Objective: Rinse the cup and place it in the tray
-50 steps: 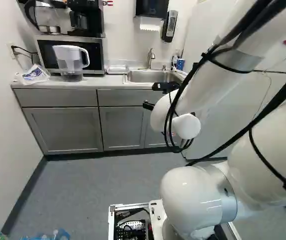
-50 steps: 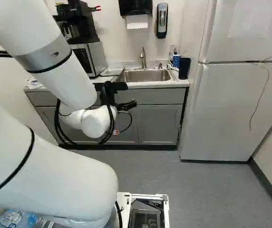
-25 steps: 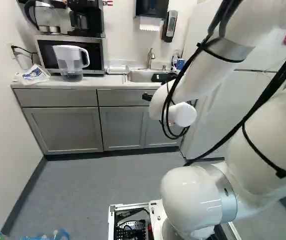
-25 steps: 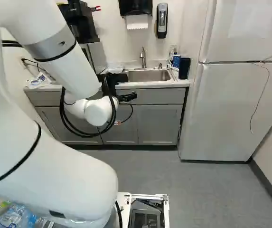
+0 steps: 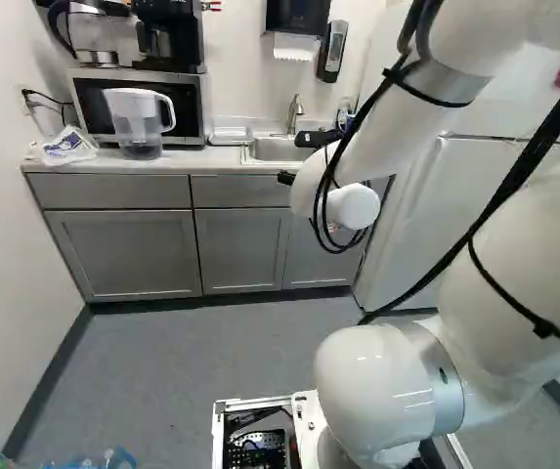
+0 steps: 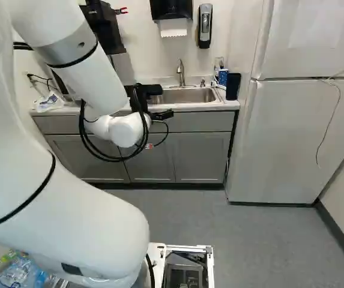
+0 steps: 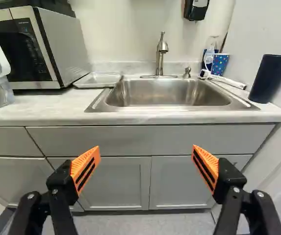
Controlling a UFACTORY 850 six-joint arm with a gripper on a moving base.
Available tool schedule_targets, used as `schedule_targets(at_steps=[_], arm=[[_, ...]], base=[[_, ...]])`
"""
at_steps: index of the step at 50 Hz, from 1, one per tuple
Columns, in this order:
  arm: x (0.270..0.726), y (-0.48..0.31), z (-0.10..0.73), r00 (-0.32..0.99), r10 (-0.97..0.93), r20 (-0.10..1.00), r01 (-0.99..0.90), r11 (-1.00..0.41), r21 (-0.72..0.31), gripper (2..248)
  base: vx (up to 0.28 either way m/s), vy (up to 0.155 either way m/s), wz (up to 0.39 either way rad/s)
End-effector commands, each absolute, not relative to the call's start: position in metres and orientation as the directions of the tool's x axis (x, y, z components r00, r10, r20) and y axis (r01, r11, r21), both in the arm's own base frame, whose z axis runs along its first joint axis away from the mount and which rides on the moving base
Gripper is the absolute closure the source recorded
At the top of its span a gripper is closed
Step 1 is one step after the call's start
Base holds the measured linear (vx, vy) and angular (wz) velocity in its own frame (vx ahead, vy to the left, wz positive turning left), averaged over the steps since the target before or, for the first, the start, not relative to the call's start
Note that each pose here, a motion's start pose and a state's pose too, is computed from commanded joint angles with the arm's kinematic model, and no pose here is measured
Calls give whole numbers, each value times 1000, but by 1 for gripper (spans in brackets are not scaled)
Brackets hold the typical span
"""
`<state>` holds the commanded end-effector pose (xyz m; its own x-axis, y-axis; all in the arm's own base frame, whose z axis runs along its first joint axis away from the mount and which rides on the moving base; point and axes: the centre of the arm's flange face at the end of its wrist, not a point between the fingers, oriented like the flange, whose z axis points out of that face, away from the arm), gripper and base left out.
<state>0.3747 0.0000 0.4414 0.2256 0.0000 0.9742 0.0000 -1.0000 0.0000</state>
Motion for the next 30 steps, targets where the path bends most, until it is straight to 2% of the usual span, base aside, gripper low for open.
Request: schedule_targets(at_steps=[30], arm=[[394,0,465,241,0,971,0,-1000,0,3]], base=[[0,0,0]])
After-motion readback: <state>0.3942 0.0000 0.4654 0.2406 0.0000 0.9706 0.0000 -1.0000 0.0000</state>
